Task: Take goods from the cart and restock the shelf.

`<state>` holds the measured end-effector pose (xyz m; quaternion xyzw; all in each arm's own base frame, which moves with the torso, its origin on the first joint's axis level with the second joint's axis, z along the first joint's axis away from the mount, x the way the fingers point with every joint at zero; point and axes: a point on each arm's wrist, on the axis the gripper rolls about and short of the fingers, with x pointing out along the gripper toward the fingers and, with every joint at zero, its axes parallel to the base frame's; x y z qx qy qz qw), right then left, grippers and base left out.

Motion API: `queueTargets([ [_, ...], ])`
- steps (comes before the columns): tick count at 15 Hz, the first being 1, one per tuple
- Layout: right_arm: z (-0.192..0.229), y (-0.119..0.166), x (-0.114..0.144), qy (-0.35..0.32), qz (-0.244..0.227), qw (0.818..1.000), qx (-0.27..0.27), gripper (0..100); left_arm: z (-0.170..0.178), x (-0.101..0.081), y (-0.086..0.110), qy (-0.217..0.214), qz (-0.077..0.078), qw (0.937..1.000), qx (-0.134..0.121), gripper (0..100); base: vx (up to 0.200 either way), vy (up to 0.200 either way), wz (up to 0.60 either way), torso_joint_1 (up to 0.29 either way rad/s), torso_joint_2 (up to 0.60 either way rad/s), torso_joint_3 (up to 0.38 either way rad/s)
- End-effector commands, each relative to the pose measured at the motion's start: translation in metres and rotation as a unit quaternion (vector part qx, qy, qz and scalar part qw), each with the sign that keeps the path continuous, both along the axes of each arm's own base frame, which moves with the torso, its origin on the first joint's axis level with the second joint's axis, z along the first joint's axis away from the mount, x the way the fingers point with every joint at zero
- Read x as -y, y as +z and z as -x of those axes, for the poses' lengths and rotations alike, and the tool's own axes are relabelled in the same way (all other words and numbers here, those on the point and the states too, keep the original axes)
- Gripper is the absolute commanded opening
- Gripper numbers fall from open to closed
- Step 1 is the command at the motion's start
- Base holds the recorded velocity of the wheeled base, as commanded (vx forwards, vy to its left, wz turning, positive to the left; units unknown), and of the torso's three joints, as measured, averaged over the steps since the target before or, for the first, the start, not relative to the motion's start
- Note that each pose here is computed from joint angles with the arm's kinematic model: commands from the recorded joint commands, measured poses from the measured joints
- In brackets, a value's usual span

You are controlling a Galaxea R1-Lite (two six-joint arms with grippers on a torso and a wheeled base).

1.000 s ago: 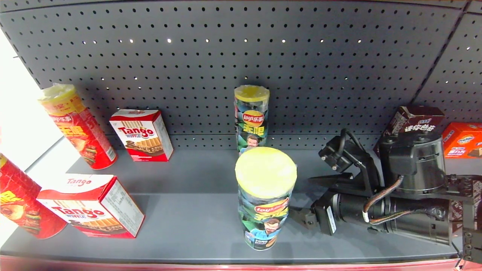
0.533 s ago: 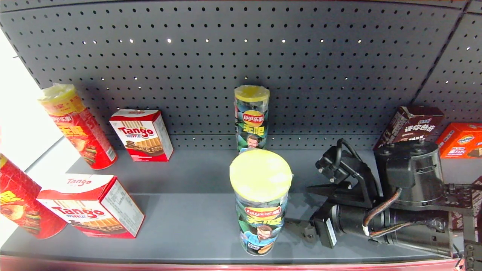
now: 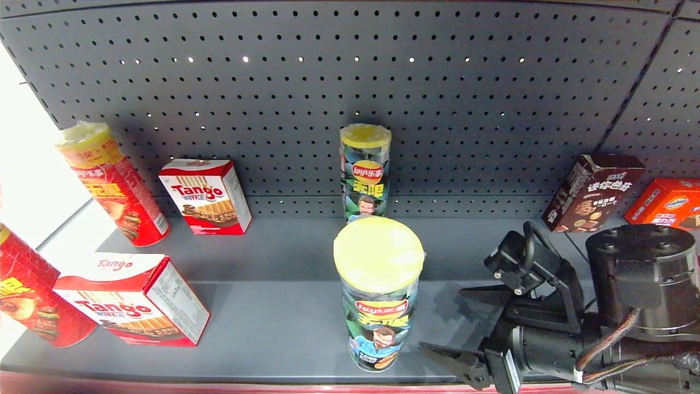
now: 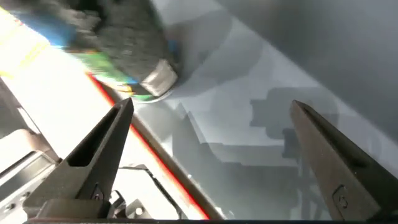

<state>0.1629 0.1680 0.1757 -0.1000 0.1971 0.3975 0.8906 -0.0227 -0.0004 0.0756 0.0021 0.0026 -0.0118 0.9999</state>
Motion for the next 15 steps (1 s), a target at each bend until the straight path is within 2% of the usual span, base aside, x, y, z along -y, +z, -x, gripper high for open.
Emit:
queueTargets([
  [1,0.004,0.003,-0.003,0.011,-0.004,1.000,0.004,100,0.000,0.000,0.000,0.000,0.000,1.0000,-0.001,100,0.000,0.000,0.00,0.000,0.00,0.000],
  [7,-0.009,0.004,-0.021,0.017,-0.004,1.000,0.004,100,0.000,0.000,0.000,0.000,0.001,1.0000,-0.001,100,0.000,0.000,0.00,0.000,0.00,0.000],
  [15,-0.006,0.006,-0.022,0.020,-0.006,1.000,0.006,100,0.000,0.000,0.000,0.000,0.000,1.0000,-0.001,100,0.000,0.000,0.00,0.000,0.00,0.000],
])
